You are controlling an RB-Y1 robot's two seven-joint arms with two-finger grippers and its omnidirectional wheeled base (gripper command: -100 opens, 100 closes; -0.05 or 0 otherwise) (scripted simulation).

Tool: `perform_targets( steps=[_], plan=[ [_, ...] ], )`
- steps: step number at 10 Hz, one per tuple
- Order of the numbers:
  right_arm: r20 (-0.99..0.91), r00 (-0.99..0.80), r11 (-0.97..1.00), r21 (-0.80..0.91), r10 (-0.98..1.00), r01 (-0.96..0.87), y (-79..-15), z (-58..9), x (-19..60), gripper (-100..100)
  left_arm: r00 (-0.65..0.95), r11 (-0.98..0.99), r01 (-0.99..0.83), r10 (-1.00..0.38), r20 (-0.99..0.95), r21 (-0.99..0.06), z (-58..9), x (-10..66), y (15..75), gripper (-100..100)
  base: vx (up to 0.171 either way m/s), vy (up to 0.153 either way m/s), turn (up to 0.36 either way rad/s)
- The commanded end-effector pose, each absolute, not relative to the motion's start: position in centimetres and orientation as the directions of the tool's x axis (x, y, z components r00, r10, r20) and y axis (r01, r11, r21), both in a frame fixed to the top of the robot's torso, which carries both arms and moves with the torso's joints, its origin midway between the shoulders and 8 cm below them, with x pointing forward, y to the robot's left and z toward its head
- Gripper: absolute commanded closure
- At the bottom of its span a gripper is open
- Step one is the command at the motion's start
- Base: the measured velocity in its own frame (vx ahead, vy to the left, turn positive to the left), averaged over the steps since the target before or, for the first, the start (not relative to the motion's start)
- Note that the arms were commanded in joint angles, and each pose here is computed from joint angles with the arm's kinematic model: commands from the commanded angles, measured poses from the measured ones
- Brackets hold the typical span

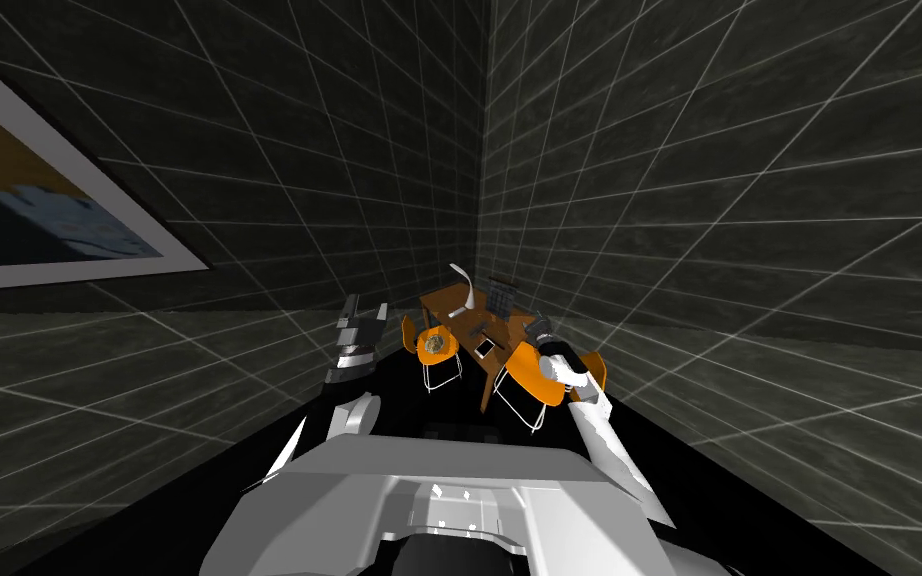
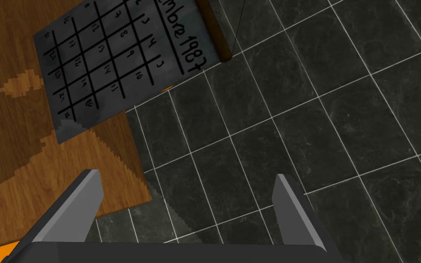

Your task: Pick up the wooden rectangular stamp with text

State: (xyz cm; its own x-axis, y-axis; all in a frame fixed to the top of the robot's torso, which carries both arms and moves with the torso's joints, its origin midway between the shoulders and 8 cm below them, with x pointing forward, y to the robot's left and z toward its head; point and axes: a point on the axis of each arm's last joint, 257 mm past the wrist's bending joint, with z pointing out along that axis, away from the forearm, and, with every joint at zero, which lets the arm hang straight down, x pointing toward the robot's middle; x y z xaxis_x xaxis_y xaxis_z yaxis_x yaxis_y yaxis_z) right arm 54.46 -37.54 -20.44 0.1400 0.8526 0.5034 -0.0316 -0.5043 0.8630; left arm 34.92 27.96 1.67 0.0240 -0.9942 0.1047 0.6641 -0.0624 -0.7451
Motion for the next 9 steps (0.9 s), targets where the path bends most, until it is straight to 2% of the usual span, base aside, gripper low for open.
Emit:
perform_targets(
  steps=[1, 9],
  plan=[
    [0.519, 0.172, -0.528, 0.849, 0.837, 0.005, -38.2, -22.3, 54.8, -100, 0.024, -0.062, 0.664, -0.994, 0.105, -0.745, 1.7, 34.9, 28.0, 0, 0.002, 0.000, 0.097],
    [0.583, 0.318, -0.644, 0.753, 0.748, 0.135, -41.4, -28.6, 56.2, -100, 0.024, -0.062, 0.664, -0.994, 0.105, -0.745, 1.7, 34.9, 28.0, 0, 0.006, 0.001, 0.101]
  ],
)
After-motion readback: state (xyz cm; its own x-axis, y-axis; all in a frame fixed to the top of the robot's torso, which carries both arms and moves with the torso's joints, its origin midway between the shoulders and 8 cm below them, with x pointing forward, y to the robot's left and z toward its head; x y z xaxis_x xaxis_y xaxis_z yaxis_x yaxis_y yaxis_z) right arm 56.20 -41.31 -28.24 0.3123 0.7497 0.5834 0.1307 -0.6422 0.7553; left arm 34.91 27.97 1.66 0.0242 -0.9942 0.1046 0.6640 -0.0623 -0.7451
